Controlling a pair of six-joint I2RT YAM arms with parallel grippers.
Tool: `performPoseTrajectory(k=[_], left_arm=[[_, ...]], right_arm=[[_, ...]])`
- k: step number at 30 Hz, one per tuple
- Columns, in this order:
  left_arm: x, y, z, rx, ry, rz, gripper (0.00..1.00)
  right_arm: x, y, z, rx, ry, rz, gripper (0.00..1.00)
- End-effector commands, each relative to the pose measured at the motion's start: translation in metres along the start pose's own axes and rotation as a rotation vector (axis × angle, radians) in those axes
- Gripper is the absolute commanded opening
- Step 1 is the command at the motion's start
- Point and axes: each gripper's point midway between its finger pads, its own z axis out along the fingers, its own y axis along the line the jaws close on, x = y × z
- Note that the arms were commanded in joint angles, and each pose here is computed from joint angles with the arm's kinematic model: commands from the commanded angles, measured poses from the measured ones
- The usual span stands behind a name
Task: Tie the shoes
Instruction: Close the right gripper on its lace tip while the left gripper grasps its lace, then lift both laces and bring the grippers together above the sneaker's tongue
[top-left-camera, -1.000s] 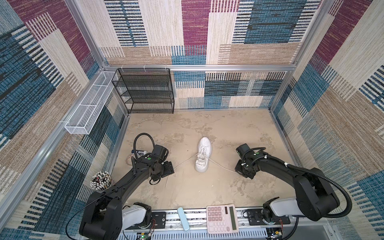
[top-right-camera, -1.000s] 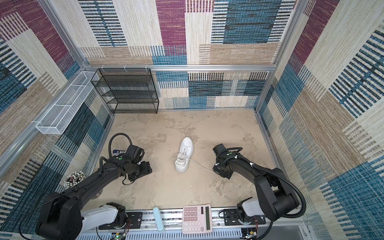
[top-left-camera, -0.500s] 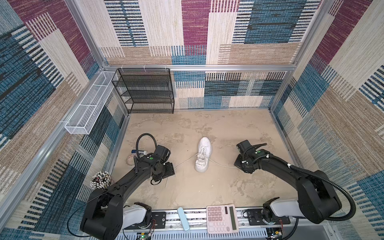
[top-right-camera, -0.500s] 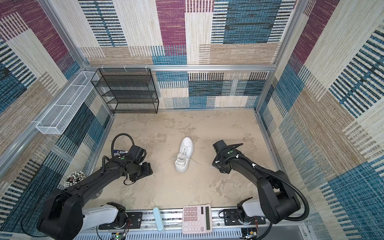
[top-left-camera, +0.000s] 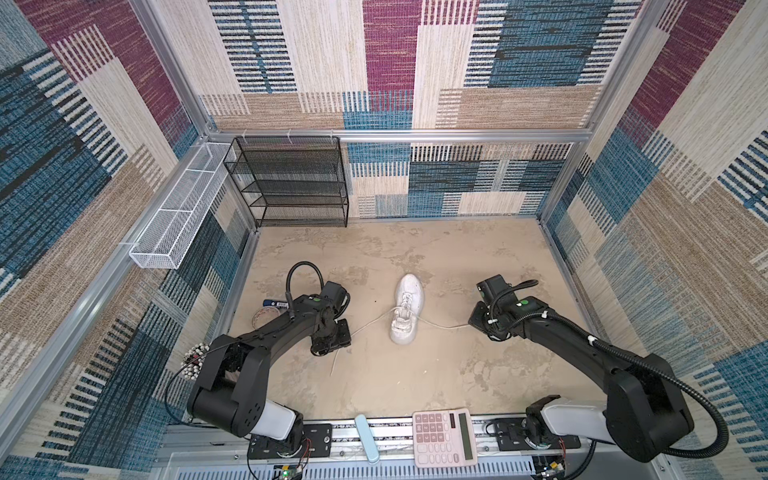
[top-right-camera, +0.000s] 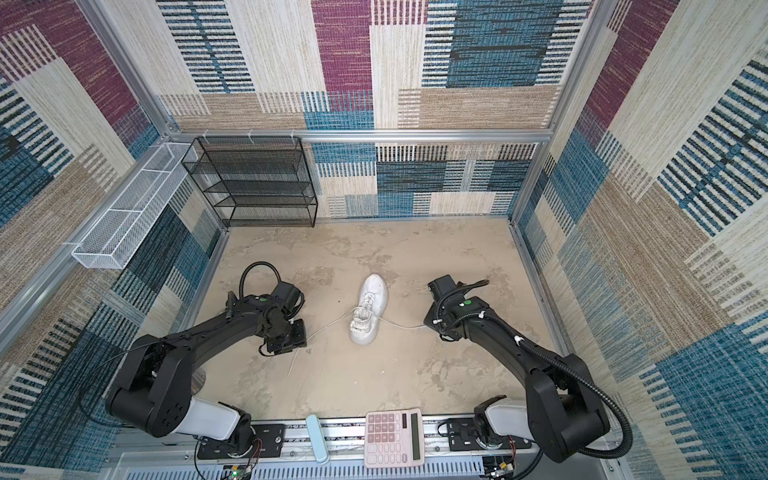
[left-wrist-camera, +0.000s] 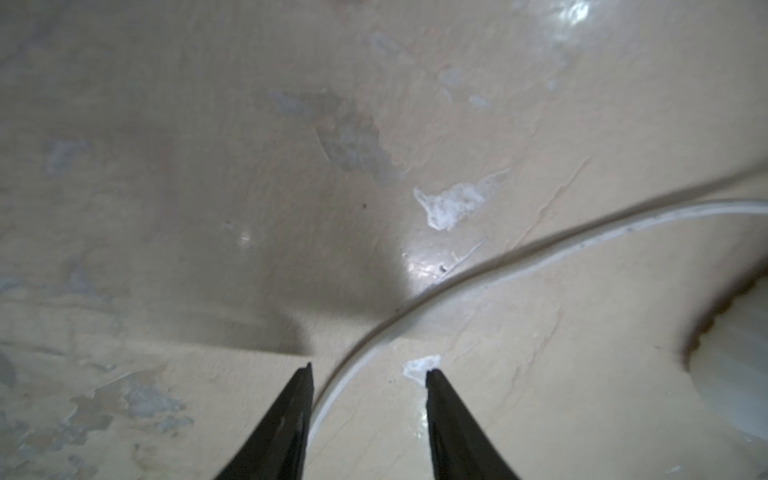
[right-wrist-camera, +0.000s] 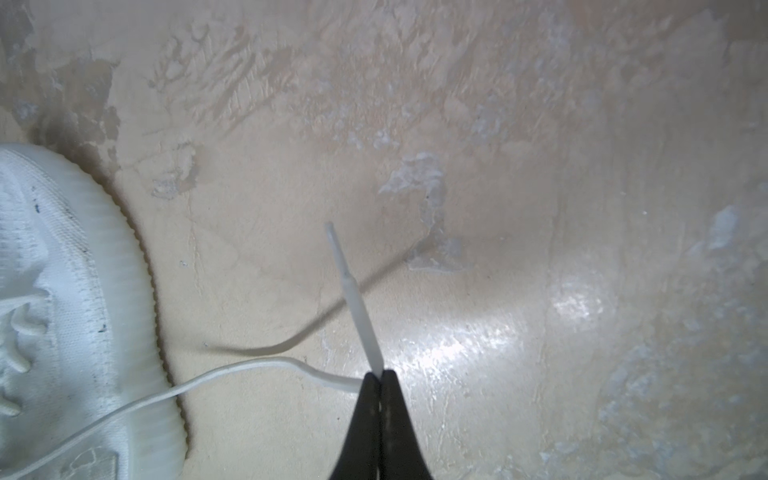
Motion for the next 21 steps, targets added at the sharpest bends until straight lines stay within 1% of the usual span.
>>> performPoseTrajectory(k=[1, 5, 10, 11, 12, 16, 18, 21], left_arm=[[0.0, 0.007, 0.001, -0.069, 0.002, 0.056, 0.42], [0.001, 0.006, 0.009, -0.119, 0.012, 0.092, 0.38], [0.004, 0.002, 0.02, -0.154, 0.042, 0.133, 0.26], [0.003, 0.0, 0.021, -0.156, 0.042, 0.137, 0.23], [0.001, -0.001, 0.02, -0.159, 0.035, 0.143, 0.18], [-0.011, -0.009, 0.004, -0.131, -0.03, 0.161, 0.0], [-0.019, -0.014, -0.01, -0.115, -0.072, 0.173, 0.0], [-0.03, -0.018, -0.033, -0.115, -0.135, 0.188, 0.0]], right_arm=[[-0.004, 0.008, -0.007, -0.043, -0.017, -0.004, 0.0], [-0.005, 0.016, -0.014, -0.095, -0.023, -0.015, 0.0], [-0.008, 0.03, -0.024, -0.175, -0.04, -0.052, 0.0], [-0.01, 0.035, -0.029, -0.198, -0.05, -0.059, 0.0], [-0.011, 0.039, -0.034, -0.22, -0.058, -0.065, 0.0], [-0.018, 0.064, -0.057, -0.347, -0.086, -0.117, 0.0], [-0.022, 0.08, -0.071, -0.422, -0.106, -0.152, 0.0], [-0.027, 0.103, -0.086, -0.497, -0.123, -0.207, 0.0]])
